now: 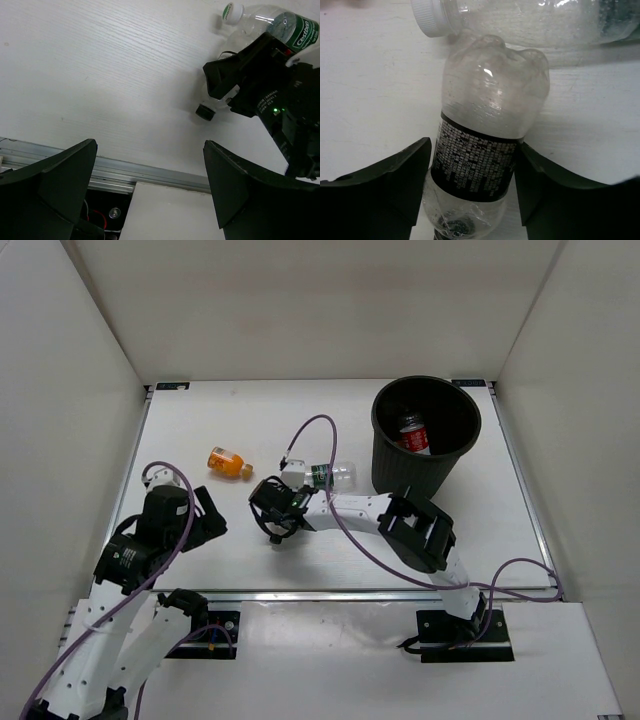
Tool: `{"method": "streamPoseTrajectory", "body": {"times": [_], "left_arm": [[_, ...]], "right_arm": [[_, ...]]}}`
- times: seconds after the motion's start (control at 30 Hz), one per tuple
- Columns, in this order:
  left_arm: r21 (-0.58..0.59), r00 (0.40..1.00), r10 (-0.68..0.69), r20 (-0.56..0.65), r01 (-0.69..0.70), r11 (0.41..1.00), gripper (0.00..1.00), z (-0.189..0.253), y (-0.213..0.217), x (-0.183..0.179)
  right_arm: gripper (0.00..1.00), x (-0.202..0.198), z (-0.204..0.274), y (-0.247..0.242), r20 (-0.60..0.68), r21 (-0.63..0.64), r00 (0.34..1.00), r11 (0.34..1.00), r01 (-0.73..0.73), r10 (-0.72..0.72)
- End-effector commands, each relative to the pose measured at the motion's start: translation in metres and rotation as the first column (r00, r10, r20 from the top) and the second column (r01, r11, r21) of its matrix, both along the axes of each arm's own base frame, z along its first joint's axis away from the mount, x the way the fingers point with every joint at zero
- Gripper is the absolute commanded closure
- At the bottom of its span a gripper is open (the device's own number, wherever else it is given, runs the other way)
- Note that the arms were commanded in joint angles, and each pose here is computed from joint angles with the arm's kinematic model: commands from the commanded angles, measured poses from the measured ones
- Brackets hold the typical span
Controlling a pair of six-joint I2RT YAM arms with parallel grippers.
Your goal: Put the plastic bottles in the bin
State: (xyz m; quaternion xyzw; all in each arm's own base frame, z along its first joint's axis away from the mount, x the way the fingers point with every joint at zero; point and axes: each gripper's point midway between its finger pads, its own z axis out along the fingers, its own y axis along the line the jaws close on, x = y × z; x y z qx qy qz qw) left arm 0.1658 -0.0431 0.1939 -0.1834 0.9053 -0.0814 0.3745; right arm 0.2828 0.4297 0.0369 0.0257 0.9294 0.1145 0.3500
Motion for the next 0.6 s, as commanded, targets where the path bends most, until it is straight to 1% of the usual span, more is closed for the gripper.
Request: {"method": "streamPoseTrajectory", "body": {"times": [0.0,0.07,0.1,0.13,0.17,0.2,0.23,0.27,0.3,0.33,0.37,0.4,0.43,0.5,0.53,0.57], "left_arm": [[-0.016,1.000,0.000,0.020,0.000,1.000,0.02,0.002,-0.003,0.006],[-0.001,1.000,0.004,0.007,-0.004,1.000,0.01,0.000,-0.001,0.007],[0.000,1.000,0.011,0.016,-0.011,1.000,0.02,0.002,-0.001,0.010],[0.006,1.000,0.007,0.008,-0.007,1.000,0.01,0.001,-0.001,0.009],[0.013,1.000,0.006,0.010,-0.006,1.000,0.01,0.002,0.000,0.011],[0.002,1.000,0.024,0.018,-0.024,1.000,0.02,0.004,0.000,0.012],[-0.002,0.999,0.032,0.029,-0.032,0.999,0.01,0.005,0.000,0.015],[-0.016,0.999,0.033,0.027,-0.033,0.999,0.01,0.004,-0.001,0.015],[-0.025,0.999,0.033,0.033,-0.032,0.999,0.02,0.004,-0.003,0.017],[-0.036,0.999,0.031,0.018,-0.031,0.999,0.01,-0.002,-0.005,0.017],[-0.051,0.999,0.030,0.028,-0.029,0.998,0.02,0.000,-0.008,0.019],[-0.061,1.000,0.025,0.008,-0.025,0.998,0.01,-0.006,-0.010,0.021],[-0.062,1.000,0.018,-0.011,-0.019,0.998,0.01,-0.013,-0.012,0.021],[-0.065,1.000,0.027,0.002,-0.026,0.998,0.01,-0.014,-0.013,0.027],[-0.064,0.999,0.034,0.009,-0.034,0.997,0.01,-0.014,-0.012,0.031],[-0.057,0.999,0.047,0.008,-0.047,0.997,0.02,-0.016,-0.009,0.034]], "right_arm": [[0.51,0.001,0.051,0.001,0.113,0.071,0.993,0.997,-0.031,0.023],[0.58,-0.007,0.067,0.002,0.169,0.062,0.982,0.994,-0.092,0.080],[0.67,-0.012,0.080,0.000,0.211,0.049,0.973,0.993,-0.106,0.094],[0.73,-0.021,0.083,0.001,0.235,0.023,0.964,0.991,-0.133,0.124],[0.75,-0.030,0.098,0.004,0.269,0.005,0.947,0.983,-0.183,0.175],[0.79,-0.031,0.112,0.000,0.303,-0.010,0.935,0.981,-0.192,0.186],[0.80,-0.038,0.123,0.004,0.331,-0.035,0.913,0.970,-0.240,0.238],[0.82,-0.039,0.144,0.007,0.361,-0.010,0.898,0.964,-0.266,0.252],[0.88,-0.042,0.164,0.007,0.388,-0.014,0.876,0.952,-0.306,0.287],[0.88,-0.041,0.189,0.005,0.439,-0.040,0.836,0.937,-0.347,0.329],[0.88,-0.037,0.206,0.003,0.470,-0.038,0.823,0.939,-0.343,0.320],[0.90,-0.034,0.229,-0.006,0.517,-0.063,0.791,0.936,-0.346,0.328],[0.89,-0.028,0.245,-0.016,0.553,-0.122,0.753,0.929,-0.350,0.356],[0.91,-0.009,0.298,-0.060,0.631,-0.092,0.732,0.962,-0.258,0.257],[0.91,-0.006,0.316,-0.081,0.655,-0.106,0.714,0.965,-0.238,0.248],[0.88,0.007,0.327,-0.105,0.666,-0.105,0.716,0.977,-0.188,0.210]]}}
